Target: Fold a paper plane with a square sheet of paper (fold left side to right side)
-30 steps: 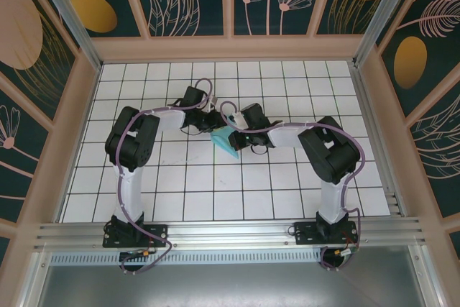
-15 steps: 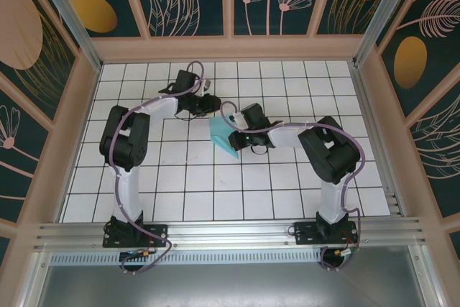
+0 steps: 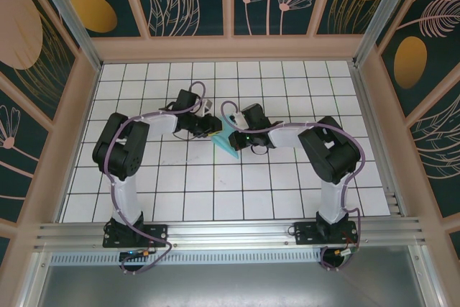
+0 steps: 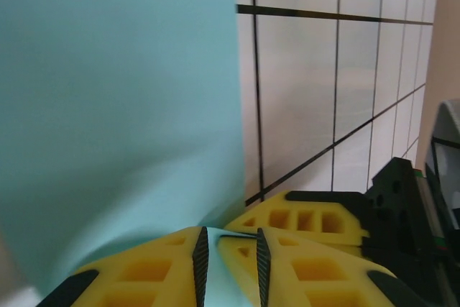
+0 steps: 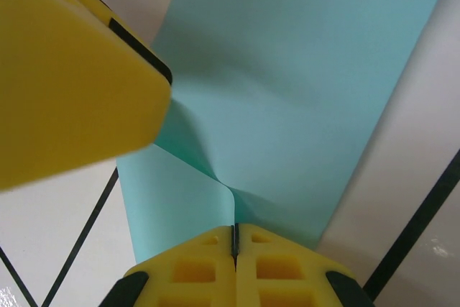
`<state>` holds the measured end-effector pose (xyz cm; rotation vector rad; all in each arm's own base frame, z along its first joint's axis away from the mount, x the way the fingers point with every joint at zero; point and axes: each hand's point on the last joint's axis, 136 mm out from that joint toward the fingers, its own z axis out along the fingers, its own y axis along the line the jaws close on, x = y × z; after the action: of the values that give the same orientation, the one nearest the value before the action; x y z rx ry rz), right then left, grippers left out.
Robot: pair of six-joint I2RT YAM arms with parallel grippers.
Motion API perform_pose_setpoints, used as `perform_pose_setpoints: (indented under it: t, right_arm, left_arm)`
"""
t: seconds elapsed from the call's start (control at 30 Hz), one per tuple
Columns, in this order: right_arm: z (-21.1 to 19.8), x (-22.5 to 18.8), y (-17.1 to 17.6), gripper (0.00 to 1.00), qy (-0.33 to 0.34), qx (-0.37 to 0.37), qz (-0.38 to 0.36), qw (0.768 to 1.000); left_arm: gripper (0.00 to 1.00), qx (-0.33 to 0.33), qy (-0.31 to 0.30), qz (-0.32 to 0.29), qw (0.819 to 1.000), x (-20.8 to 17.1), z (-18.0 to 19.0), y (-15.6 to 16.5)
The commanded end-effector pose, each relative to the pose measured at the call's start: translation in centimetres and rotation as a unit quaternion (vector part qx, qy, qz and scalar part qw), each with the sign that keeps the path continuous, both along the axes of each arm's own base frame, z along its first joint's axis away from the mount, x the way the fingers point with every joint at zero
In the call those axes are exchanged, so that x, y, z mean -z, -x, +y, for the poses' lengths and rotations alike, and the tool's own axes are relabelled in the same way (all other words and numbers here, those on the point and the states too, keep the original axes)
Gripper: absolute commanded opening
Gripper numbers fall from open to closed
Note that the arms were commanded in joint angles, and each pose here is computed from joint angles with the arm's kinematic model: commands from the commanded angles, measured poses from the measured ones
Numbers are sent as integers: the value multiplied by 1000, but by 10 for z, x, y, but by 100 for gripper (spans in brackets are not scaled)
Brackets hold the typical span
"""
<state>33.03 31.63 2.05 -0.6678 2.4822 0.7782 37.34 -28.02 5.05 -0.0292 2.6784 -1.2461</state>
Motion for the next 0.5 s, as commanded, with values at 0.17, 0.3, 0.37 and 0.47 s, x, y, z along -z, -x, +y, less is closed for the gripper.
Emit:
perform_pose_setpoints:
  t: [0.17,0.3,0.37,0.47]
  right_arm:
    - [-15,28,20,0,31,2,48,998]
    - [-15,28,19,0,31,2,48,998]
    - [-15,29,19,0,32,1,47,998]
    - [-15,30,20,0,33,2,49,998]
  left_arm:
    - [27,-11,7,-21,1000,-11,-5,1]
    - [26,-10,11,-24,1000,-17,-7,3]
    - [26,-4,11,-22,1000,-18,-10,7]
    - [26,-1,6,-16,1000,-12,-12,11]
